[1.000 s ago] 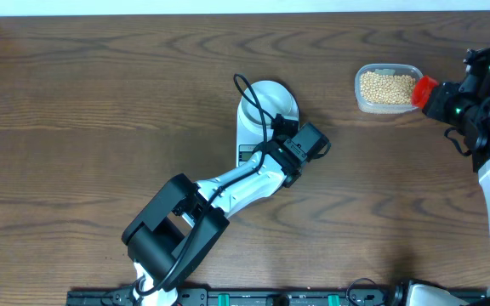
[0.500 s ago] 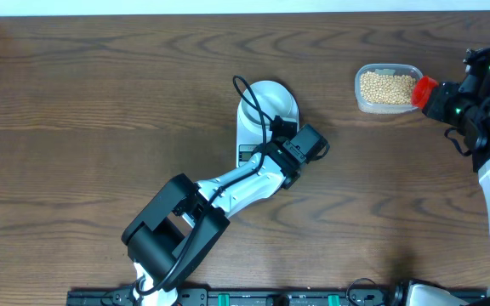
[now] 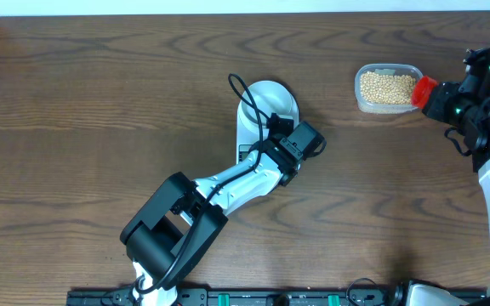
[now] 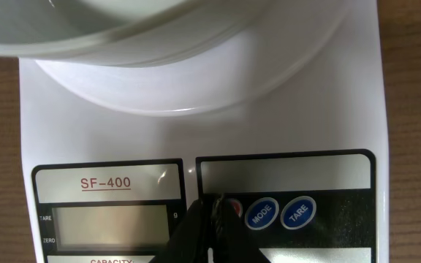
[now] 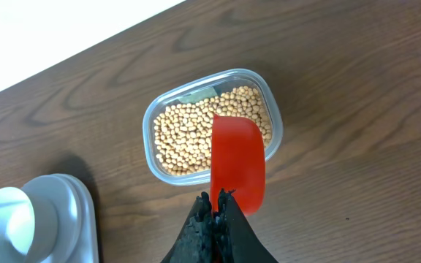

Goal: Scoop item into bowl and weigh 50g on scale

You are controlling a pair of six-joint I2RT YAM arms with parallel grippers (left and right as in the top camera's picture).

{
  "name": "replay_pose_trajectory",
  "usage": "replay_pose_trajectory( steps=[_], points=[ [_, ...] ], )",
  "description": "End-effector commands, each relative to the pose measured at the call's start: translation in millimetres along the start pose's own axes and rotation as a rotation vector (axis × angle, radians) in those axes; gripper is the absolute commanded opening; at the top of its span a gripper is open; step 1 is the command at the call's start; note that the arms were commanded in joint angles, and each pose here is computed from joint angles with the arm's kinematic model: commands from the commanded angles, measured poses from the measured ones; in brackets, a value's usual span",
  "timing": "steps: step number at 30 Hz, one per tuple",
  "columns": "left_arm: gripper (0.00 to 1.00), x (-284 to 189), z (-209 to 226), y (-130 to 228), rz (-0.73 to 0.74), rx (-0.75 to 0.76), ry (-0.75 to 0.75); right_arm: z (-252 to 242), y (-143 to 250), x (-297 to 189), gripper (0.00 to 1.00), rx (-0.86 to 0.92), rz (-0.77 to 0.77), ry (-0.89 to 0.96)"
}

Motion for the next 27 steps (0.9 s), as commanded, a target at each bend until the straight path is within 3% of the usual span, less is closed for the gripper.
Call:
replay_pose_trajectory(
  steps=[1, 27],
  points=[
    [0.07, 6, 4, 5, 0.019, -0.005, -0.019, 3, -5, -2, 0.01, -0.02, -0.01, -0.015],
    [0.07, 21, 2, 13, 0.045, 0.008, -0.036, 3, -5, -2, 0.01, -0.02, -0.01, -0.015]
  ],
)
Point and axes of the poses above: each gripper's point midway between its finger pads, its own x axis out along the fingers, its own z axis along the line the jaws close on, y = z × x, the point moved 10 cm from there along -x, back along the fingers, and after that the axes turned 1 degree about x, right-handed, at the moved point
